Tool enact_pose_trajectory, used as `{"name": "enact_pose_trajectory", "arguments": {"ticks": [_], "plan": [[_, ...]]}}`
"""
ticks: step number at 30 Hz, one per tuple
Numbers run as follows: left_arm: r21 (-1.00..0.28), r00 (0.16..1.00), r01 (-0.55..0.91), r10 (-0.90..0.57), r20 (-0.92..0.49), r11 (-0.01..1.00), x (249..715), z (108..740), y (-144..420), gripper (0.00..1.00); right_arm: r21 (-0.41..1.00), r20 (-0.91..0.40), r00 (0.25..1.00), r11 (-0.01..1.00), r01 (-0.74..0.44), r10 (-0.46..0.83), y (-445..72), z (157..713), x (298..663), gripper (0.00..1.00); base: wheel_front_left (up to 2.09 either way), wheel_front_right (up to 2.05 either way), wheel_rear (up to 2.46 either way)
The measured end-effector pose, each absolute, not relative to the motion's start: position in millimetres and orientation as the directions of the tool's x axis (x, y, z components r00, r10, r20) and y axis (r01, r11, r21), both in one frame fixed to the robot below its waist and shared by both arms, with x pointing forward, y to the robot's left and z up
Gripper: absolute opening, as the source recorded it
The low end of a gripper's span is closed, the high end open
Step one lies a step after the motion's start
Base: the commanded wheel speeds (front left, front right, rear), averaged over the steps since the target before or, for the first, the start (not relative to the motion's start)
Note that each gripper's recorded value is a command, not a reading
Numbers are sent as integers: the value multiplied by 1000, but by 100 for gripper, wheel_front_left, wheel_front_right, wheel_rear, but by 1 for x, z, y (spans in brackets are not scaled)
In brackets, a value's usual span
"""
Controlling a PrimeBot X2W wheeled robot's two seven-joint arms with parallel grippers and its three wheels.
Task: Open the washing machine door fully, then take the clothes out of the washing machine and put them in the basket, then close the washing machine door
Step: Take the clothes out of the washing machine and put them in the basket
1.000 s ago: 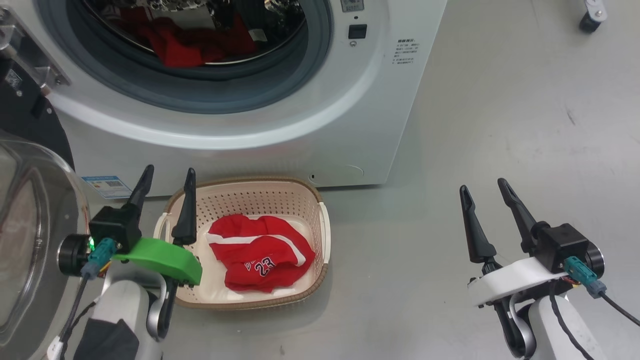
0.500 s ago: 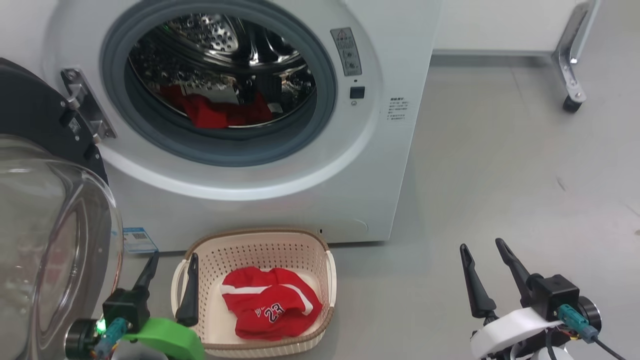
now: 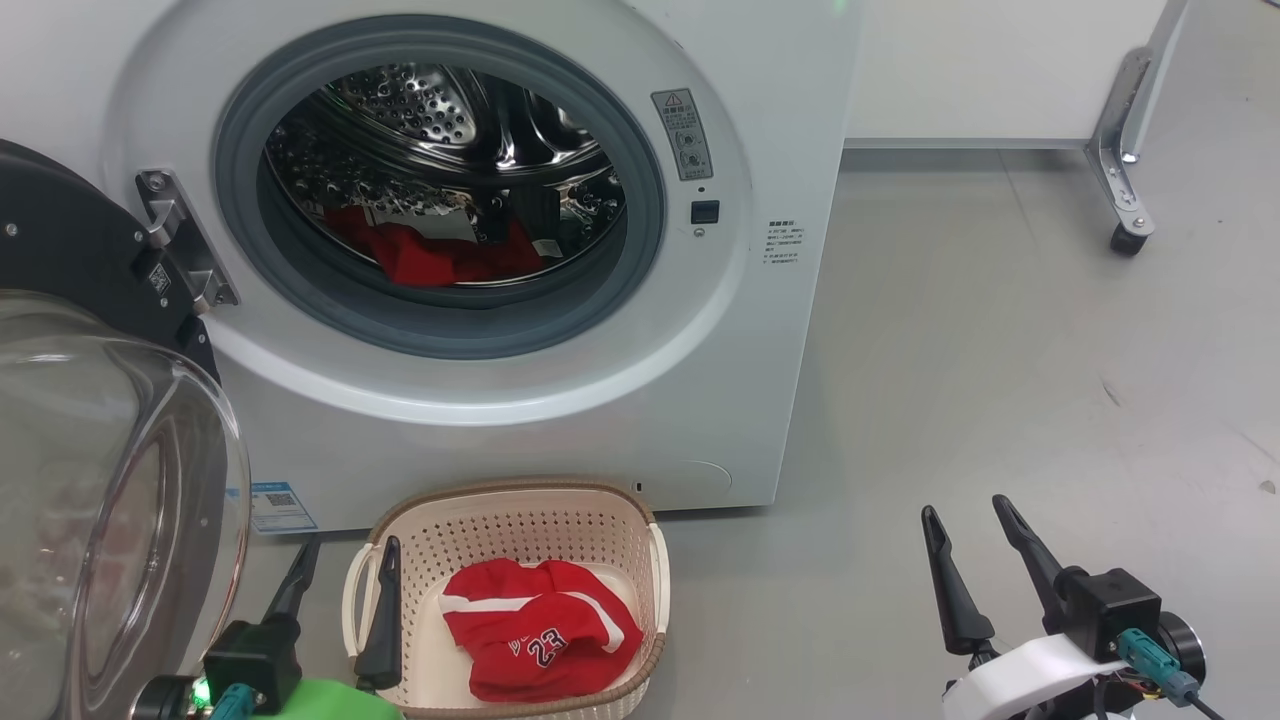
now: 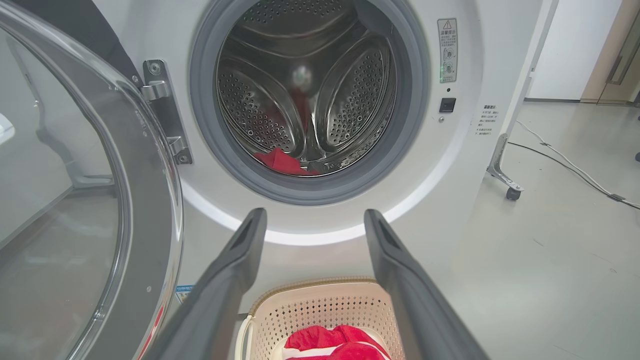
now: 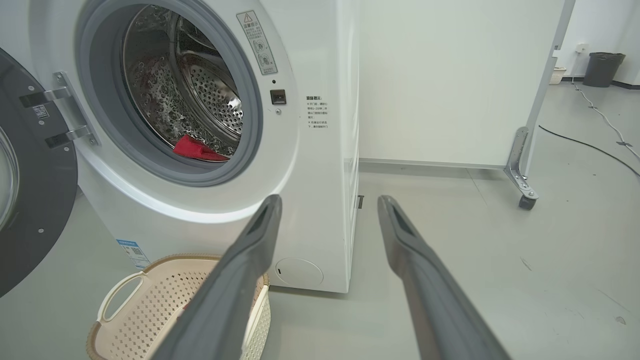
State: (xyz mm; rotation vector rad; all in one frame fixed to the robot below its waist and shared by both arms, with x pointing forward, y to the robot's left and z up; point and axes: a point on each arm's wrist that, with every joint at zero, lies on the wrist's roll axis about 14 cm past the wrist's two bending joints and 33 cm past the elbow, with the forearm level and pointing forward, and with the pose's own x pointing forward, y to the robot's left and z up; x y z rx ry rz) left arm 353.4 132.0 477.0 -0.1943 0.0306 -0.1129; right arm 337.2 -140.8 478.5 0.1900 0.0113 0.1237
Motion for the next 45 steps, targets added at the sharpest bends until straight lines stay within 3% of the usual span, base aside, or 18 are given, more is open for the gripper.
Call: {"name": "enact_pose_trajectory", "arguments": {"ticks": [33, 45], "plan": [[-189, 988, 134, -145, -49, 973, 347, 480, 122, 100, 182, -4, 991, 975, -128, 131, -140, 477, 336, 100, 0, 0, 0], [-197, 955, 231, -260, -140, 953, 385, 460, 91, 100, 178, -26, 989, 974, -140, 146, -137, 470, 351, 100, 0, 0, 0]]}}
